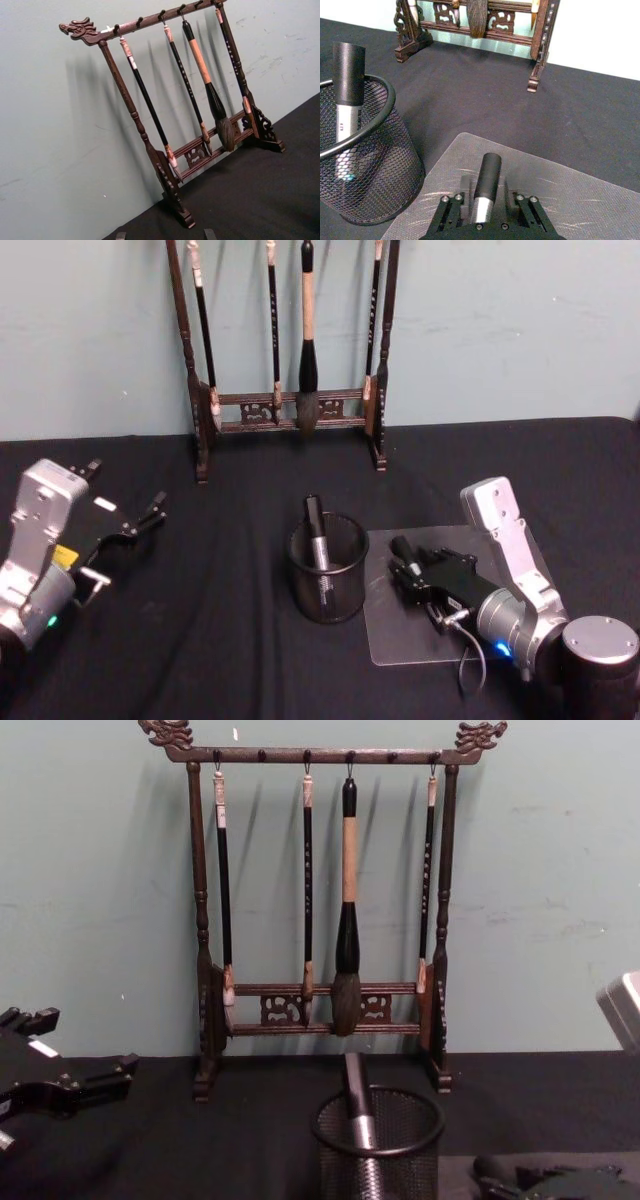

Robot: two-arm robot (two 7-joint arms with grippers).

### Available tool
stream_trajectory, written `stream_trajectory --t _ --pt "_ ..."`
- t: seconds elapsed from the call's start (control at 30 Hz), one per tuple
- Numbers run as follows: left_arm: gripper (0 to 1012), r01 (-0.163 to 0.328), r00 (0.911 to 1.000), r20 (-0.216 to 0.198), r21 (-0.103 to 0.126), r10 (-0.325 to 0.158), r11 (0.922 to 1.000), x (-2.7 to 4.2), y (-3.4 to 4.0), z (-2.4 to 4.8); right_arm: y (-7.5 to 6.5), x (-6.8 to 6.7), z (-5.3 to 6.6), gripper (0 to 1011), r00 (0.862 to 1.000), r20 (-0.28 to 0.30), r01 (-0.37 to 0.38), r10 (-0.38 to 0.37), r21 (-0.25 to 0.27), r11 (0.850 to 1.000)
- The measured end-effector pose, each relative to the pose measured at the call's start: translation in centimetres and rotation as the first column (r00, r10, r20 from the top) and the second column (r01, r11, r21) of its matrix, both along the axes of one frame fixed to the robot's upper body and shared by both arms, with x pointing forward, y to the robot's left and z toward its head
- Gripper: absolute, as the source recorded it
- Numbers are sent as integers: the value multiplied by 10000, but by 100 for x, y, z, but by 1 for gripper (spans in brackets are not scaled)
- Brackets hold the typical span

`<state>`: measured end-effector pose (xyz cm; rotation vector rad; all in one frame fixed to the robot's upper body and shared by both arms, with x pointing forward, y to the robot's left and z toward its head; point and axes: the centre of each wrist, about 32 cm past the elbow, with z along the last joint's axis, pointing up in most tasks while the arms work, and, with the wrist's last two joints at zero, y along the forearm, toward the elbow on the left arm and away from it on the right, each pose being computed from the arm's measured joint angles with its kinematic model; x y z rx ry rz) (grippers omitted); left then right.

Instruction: Pick up the water-based marker from the table and place it into the pen holder.

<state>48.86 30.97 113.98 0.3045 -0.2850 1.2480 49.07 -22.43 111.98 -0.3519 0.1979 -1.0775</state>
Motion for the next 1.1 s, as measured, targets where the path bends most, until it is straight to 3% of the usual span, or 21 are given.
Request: stream_trajectory --t 0.07,0.3,0.87,1.1 --pt "1009 0 10000 0 1 0 10000 0 0 0 0 0 0 403 10000 1 0 0 1 10000" --pt "1009 0 10000 0 0 0 10000 0 0 0 0 0 0 239 10000 1 -1 1 1 10000" --pt "1009 1 10000 0 0 -1 10000 0 0 0 1 -7 -6 239 9999 1 -157 157 7 9999" --pt "1009 0 10000 0 0 0 10000 0 0 0 8 -33 6 239 9960 621 -650 647 32 9979"
